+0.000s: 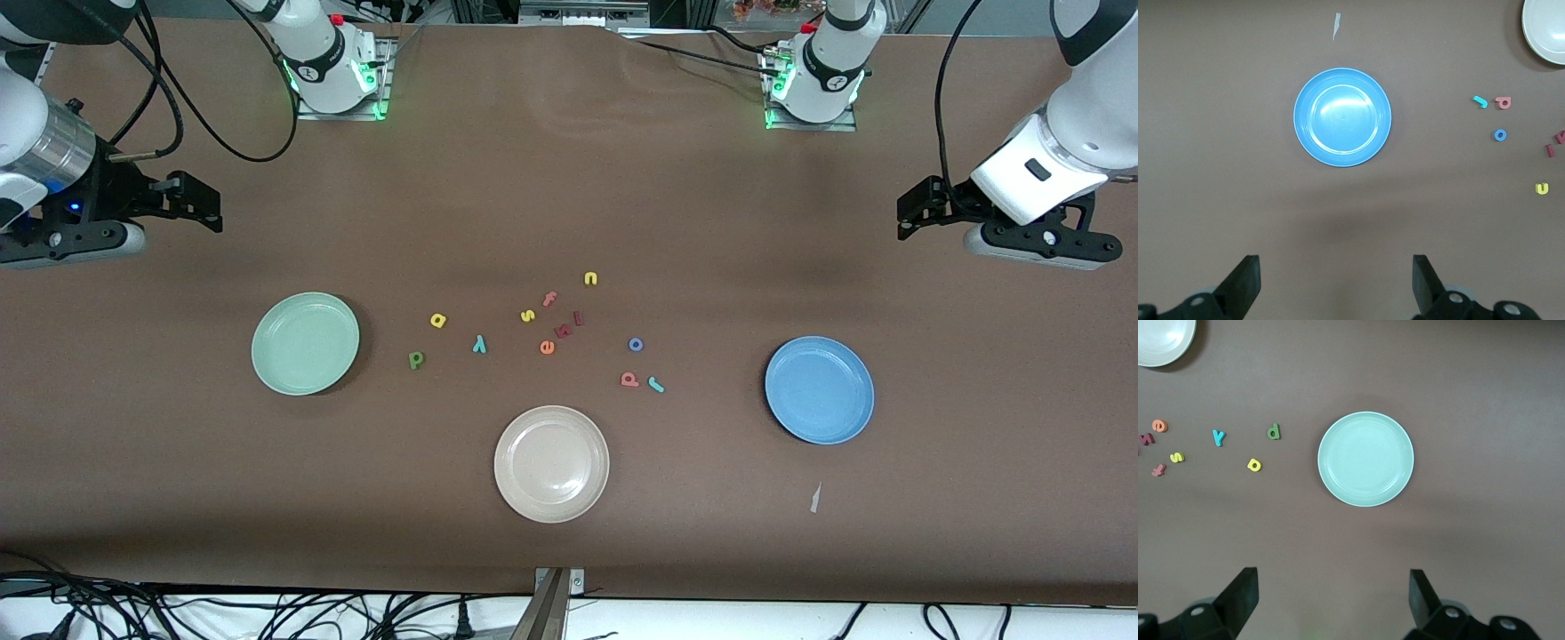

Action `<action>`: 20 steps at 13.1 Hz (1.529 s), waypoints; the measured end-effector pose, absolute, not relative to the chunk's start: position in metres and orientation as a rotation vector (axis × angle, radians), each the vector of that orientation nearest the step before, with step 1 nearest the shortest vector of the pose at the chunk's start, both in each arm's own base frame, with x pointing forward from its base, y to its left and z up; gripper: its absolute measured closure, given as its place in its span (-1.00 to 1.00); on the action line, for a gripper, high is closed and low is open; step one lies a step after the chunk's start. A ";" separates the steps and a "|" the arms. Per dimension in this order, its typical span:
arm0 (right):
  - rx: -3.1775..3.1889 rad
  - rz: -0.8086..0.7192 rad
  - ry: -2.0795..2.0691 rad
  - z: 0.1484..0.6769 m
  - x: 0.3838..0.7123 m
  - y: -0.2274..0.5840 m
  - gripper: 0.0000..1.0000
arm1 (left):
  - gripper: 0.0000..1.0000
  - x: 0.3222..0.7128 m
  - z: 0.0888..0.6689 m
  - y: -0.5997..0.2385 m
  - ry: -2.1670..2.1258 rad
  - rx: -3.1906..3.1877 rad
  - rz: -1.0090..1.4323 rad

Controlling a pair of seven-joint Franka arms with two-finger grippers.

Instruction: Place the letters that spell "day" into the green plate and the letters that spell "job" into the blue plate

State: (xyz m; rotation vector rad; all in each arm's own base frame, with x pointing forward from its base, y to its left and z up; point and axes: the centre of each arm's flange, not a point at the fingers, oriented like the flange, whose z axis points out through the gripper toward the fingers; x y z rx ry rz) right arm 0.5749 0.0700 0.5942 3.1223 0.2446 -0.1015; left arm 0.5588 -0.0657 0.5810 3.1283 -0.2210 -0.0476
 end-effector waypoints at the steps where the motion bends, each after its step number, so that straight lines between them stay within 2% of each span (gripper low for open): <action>1: 3.122 -0.102 0.245 0.594 0.575 0.070 -1.00 | -1.00 0.559 0.581 -0.066 -0.221 3.128 -0.048; 14: 3.122 -0.107 0.244 0.594 0.575 0.070 -1.00 | -1.00 0.560 0.578 -0.066 -0.224 3.128 -0.060; 20: 3.121 -0.116 0.243 0.593 0.574 0.070 -1.00 | -1.00 0.574 0.531 -0.096 -0.301 3.105 -0.188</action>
